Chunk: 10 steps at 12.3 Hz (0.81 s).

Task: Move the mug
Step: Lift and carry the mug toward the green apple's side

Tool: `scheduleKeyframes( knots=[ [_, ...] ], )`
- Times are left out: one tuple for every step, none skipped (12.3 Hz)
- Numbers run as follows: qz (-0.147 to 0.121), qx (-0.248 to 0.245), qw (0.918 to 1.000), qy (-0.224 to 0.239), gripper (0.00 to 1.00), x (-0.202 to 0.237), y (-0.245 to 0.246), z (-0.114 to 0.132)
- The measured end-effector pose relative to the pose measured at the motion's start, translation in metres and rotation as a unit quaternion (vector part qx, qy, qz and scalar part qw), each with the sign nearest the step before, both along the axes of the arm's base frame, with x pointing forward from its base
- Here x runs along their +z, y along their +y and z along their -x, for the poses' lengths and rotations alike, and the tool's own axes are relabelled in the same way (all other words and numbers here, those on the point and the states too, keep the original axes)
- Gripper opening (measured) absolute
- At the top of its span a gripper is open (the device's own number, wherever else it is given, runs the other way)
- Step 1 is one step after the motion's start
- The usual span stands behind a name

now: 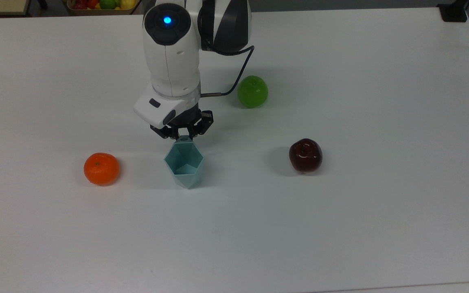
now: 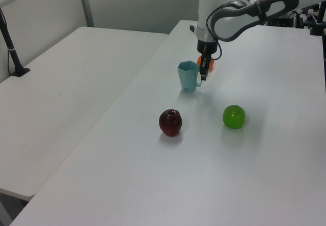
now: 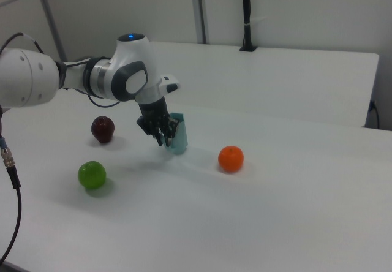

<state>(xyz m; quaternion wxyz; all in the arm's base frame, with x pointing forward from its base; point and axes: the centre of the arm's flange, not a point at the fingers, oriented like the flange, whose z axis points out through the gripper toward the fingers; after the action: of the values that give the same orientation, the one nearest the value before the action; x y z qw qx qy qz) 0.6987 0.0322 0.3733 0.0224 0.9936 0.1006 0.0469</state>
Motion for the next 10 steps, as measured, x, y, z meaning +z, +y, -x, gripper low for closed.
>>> scheduleKeyframes(
  knots=[
    [-0.002, -0.003, 1.0000, -0.008, 0.25, 0.011, -0.002, 0.000],
    [-0.004, -0.006, 0.9998, -0.017, 0.25, 0.024, -0.005, 0.001],
    [-0.005, -0.009, 0.9998, -0.019, 0.25, 0.037, -0.008, 0.004],
    [-0.008, -0.013, 0.9998, -0.013, 0.25, 0.048, -0.012, 0.009],
    [-0.010, -0.015, 0.9998, -0.009, 0.25, 0.057, -0.015, 0.014],
    [-0.013, -0.020, 0.9997, -0.003, 0.25, 0.070, -0.021, 0.021],
    [-0.017, -0.025, 0.9995, -0.001, 0.25, 0.082, -0.029, 0.029],
    [-0.022, -0.031, 0.9993, 0.007, 0.25, 0.092, -0.037, 0.040],
    [-0.027, -0.034, 0.9989, 0.017, 0.25, 0.098, -0.041, 0.052],
    [-0.032, -0.037, 0.9984, 0.027, 0.25, 0.102, -0.045, 0.064]
  ],
)
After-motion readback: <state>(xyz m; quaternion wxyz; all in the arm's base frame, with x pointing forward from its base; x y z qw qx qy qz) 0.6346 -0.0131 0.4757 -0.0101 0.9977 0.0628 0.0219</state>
